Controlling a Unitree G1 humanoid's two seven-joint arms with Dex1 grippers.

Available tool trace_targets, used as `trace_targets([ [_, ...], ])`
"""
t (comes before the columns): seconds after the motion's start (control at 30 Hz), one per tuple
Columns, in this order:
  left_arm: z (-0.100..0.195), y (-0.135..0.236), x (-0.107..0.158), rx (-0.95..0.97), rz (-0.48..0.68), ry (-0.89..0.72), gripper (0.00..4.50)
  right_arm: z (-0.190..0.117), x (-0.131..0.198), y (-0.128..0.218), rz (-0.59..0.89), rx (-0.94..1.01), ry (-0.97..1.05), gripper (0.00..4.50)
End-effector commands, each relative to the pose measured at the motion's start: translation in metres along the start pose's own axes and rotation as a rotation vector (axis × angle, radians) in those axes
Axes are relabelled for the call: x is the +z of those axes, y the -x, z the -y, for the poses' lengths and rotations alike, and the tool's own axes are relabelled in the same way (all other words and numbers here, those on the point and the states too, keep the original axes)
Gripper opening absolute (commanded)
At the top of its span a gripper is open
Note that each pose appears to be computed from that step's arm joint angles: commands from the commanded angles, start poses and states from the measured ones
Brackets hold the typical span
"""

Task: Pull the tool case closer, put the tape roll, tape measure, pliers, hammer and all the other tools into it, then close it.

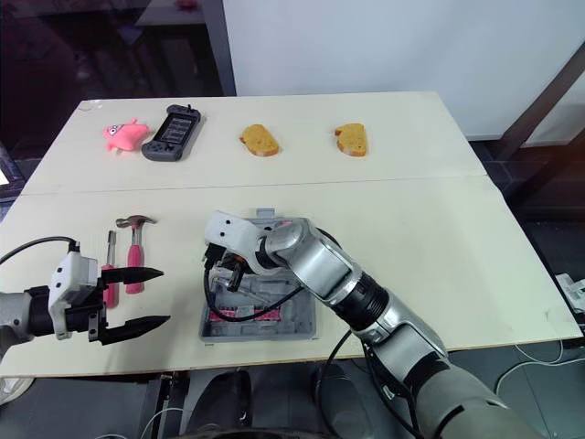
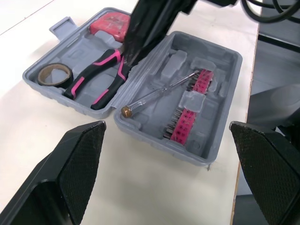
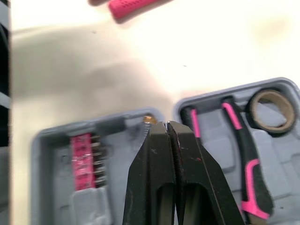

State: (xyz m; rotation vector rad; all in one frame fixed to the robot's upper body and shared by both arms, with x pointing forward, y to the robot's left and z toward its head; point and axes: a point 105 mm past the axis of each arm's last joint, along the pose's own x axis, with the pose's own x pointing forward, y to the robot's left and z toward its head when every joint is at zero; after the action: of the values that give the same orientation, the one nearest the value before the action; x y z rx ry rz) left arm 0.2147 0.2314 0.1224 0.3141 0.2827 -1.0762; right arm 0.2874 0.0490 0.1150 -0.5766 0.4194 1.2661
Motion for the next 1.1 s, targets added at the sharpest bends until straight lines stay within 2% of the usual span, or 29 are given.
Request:
trace_targets([
  [0.03,0.001,0.002,0.007,-0.002,0.006,-0.027,4.5,-0.011,-0.006,0.001,-0.006,0.003,0.013,0.9],
  [0.17,0.002,0.003,0.006,-0.003,0.003,-0.023,4.5,-0.013,-0.011,0.001,-0.013,0.002,-0.039,2.91],
  [0.67,0.001,0.001,0.007,-0.003,0.001,-0.024,4.5,-0.015,-0.045,-0.014,-0.111,-0.038,-0.087,2.91],
  [0.87,0.001,0.002,0.007,-0.004,0.002,-0.023,4.5,-0.015,-0.046,-0.017,-0.105,-0.041,-0.09,2.91],
  [0.97,0.001,0.002,0.007,-0.003,0.002,-0.022,4.5,-0.015,-0.04,-0.016,-0.088,-0.041,-0.082,2.13],
  [1.1,0.001,0.002,0.007,-0.002,0.003,-0.022,4.5,-0.014,-0.037,-0.014,-0.08,-0.045,-0.074,0.2],
])
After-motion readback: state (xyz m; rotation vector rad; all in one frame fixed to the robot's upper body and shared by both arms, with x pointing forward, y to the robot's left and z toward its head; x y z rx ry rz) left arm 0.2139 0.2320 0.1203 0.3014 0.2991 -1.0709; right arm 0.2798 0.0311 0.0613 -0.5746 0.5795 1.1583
